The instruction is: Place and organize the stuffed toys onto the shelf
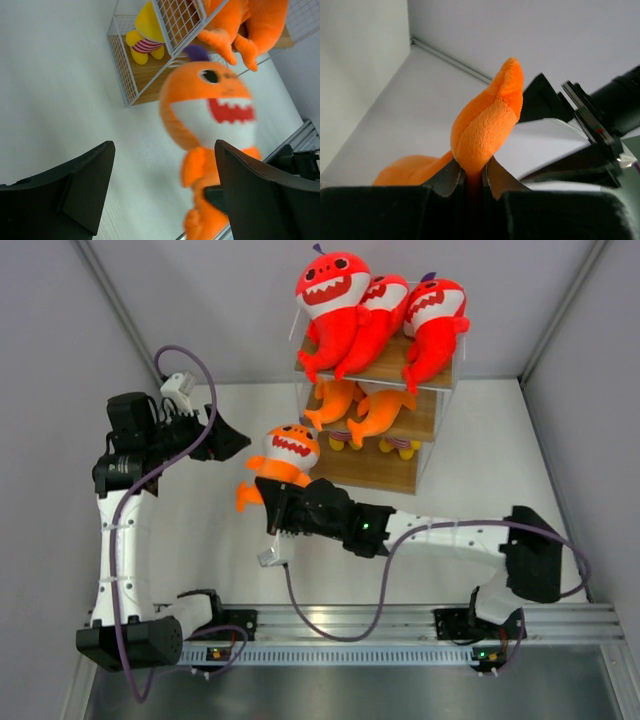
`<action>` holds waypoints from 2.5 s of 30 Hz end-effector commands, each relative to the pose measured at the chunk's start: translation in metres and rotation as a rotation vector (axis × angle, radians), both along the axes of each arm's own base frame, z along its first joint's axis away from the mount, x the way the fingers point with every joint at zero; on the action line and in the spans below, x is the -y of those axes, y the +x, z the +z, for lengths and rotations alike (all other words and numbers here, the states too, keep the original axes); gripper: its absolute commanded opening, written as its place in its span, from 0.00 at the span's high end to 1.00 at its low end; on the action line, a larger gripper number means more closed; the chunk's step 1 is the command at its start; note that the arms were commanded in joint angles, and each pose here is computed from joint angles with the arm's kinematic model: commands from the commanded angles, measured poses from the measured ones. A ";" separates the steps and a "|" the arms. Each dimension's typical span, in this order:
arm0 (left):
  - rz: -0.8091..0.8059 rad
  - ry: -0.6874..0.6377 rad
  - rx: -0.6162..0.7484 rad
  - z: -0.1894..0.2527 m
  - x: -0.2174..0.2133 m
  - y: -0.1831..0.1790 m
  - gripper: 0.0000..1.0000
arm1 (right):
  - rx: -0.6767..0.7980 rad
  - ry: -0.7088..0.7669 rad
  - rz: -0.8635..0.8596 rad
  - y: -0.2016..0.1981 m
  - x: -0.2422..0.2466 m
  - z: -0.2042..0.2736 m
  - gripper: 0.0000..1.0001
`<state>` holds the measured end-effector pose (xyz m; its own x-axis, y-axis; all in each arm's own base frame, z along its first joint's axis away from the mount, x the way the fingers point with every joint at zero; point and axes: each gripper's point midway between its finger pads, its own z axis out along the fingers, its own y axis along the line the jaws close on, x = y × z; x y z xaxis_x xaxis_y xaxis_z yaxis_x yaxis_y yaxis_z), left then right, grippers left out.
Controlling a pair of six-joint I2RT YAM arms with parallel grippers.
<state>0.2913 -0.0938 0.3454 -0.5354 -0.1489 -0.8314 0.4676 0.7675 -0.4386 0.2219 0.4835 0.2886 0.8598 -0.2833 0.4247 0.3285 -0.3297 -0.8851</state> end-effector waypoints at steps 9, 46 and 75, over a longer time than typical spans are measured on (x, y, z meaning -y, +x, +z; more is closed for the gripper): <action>0.004 0.099 0.073 -0.011 -0.011 0.006 0.14 | -0.244 -0.545 -0.118 -0.097 0.108 -0.019 1.00; -0.094 0.098 0.114 -0.013 0.000 -0.008 0.15 | -0.165 -0.568 -0.494 -0.017 0.239 0.054 1.00; -0.142 0.068 0.137 -0.006 0.008 -0.019 0.15 | -0.193 -0.620 -0.465 0.020 0.267 0.039 1.00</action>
